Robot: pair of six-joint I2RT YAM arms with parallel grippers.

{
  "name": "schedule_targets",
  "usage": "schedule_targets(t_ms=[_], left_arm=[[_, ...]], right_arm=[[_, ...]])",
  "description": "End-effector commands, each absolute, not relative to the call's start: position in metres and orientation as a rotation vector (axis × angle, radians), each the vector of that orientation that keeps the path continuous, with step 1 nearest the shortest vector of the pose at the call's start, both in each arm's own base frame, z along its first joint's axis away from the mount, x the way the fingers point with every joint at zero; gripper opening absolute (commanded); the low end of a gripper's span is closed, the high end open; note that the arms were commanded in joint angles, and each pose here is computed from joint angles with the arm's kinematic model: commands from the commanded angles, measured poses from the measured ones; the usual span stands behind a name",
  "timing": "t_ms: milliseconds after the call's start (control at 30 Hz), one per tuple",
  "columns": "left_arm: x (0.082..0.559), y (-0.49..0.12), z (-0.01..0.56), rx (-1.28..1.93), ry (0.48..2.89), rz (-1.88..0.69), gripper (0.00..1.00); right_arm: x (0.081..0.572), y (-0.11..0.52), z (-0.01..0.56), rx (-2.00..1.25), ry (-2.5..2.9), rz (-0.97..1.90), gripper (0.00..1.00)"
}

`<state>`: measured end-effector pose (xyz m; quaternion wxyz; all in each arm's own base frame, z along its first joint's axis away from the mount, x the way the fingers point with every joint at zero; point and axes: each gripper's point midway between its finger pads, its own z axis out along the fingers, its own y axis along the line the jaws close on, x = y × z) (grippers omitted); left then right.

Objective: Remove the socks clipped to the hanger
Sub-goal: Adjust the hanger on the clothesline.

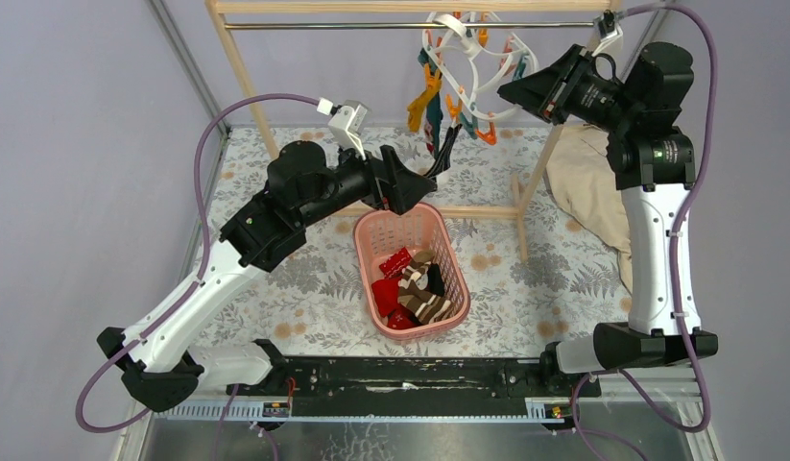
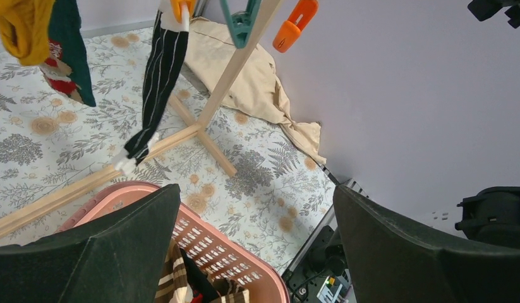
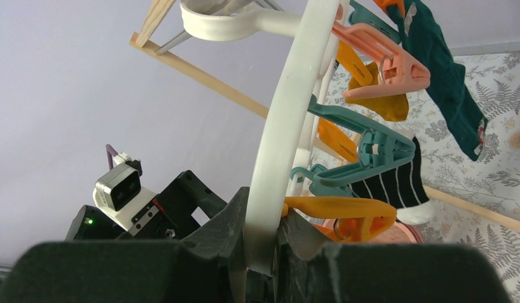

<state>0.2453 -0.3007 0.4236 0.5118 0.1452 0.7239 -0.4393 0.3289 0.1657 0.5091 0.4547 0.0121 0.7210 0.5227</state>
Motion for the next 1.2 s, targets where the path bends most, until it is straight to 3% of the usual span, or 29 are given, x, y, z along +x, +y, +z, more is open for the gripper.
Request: schedule_targets(t_ms=[0,633,1167], left_arm=[[0.244,-0.295,0.424,0.337,1.742,-1.037,0.99],[0.235,-0.262,0.408,0.256,1.818,-0.931,0.99],[0.307,-0.257,0.381,0.142,1.664,-0.644,0.99]], right_arm=[[0.311,0.161,0.523,-0.111,1.729,1.394,0.10],[0.350,0.129,0.474,0.097,1.821,1.455,0.11],[0.354,0.105,0.466,0.121,1.814,1.410,0.13]])
